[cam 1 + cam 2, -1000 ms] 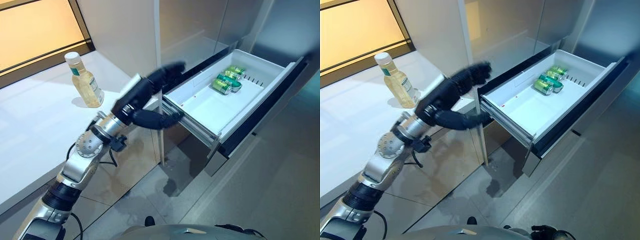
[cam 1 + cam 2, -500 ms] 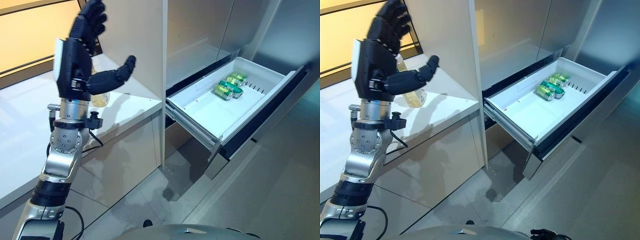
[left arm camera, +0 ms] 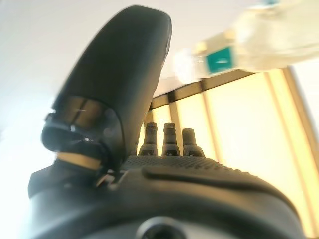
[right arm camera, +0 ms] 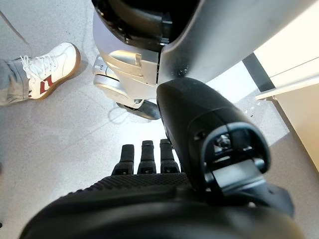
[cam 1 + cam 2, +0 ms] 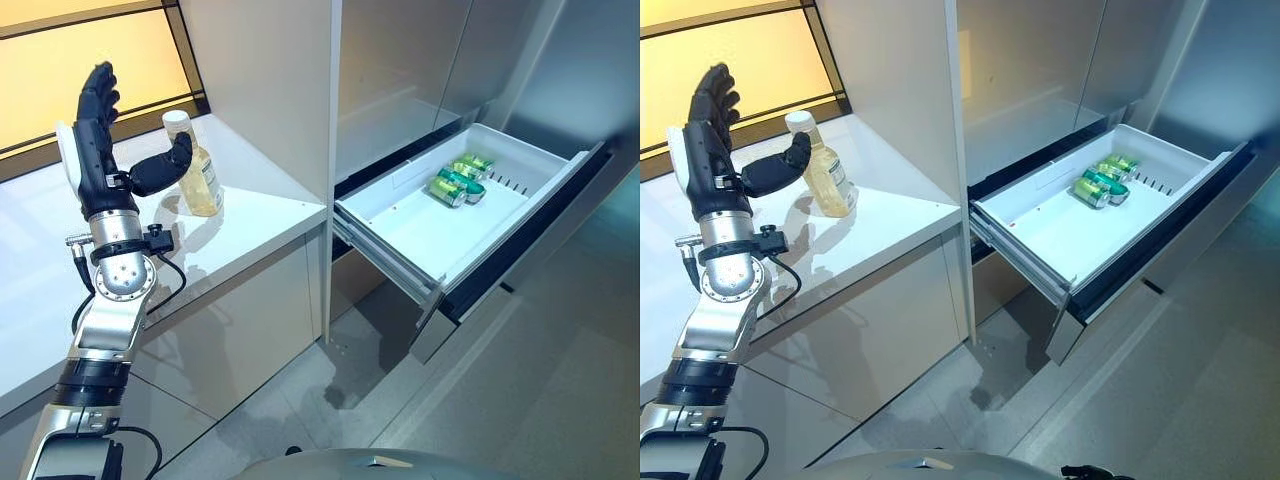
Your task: Put drinks into fridge and close the fridge
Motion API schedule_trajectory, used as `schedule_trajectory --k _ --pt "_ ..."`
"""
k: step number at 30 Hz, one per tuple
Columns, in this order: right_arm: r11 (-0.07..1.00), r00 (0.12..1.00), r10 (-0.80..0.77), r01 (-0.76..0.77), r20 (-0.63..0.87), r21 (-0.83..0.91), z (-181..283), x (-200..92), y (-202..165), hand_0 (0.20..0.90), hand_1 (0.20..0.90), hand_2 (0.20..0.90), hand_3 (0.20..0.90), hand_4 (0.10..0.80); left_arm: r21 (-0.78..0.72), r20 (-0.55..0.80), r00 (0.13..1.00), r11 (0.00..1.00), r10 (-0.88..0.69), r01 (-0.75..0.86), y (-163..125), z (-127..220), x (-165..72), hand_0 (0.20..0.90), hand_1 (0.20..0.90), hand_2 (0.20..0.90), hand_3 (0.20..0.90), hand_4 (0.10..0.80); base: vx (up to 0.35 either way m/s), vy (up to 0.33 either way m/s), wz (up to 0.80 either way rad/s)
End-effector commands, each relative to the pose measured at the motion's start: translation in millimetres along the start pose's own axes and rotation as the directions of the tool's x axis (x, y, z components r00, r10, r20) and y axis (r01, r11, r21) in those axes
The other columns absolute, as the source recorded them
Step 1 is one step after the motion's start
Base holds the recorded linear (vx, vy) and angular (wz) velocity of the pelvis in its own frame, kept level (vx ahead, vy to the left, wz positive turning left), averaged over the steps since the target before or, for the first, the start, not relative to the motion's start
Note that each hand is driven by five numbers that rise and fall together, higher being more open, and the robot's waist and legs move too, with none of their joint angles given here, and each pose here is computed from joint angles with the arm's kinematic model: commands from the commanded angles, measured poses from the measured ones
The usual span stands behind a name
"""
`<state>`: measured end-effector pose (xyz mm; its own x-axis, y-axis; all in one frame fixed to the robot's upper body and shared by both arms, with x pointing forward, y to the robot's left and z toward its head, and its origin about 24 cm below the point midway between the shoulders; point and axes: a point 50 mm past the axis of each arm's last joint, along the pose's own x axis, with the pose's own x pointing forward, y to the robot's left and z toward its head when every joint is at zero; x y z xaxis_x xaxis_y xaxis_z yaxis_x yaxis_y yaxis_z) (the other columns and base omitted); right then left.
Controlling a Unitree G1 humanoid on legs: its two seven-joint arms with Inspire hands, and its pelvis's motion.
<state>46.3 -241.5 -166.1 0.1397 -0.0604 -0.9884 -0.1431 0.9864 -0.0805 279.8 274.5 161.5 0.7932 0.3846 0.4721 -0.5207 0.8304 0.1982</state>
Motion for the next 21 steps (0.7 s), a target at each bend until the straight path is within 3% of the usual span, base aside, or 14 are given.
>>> schedule_trajectory --k 1,7,21 --pt "0.997 0.996 0.079 -0.079 0.031 -0.002 13.8 3.1 17.0 0.9 0.9 0.9 0.9 0.8 -0.121 0.07 0.997 0.992 0.036 -0.027 6.4 25.6 24.6 0.9 0.9 0.9 0.9 0.8 0.0 0.0 0.0" --pt "0.997 0.997 0.076 -0.076 0.026 -0.007 15.5 3.1 16.5 0.9 0.9 0.9 0.9 0.8 -0.257 -0.052 0.998 0.966 -0.043 0.028 -7.1 12.6 23.0 0.9 0.9 0.9 0.9 0.8 0.0 0.0 0.0" --pt "0.997 0.997 0.07 -0.07 0.02 -0.023 16.0 2.6 13.9 0.9 0.9 0.9 0.9 0.8 -0.425 -0.191 0.979 0.905 -0.071 -0.017 -15.2 -10.5 21.9 0.9 0.9 0.9 0.9 0.8 0.008 0.001 -0.01"
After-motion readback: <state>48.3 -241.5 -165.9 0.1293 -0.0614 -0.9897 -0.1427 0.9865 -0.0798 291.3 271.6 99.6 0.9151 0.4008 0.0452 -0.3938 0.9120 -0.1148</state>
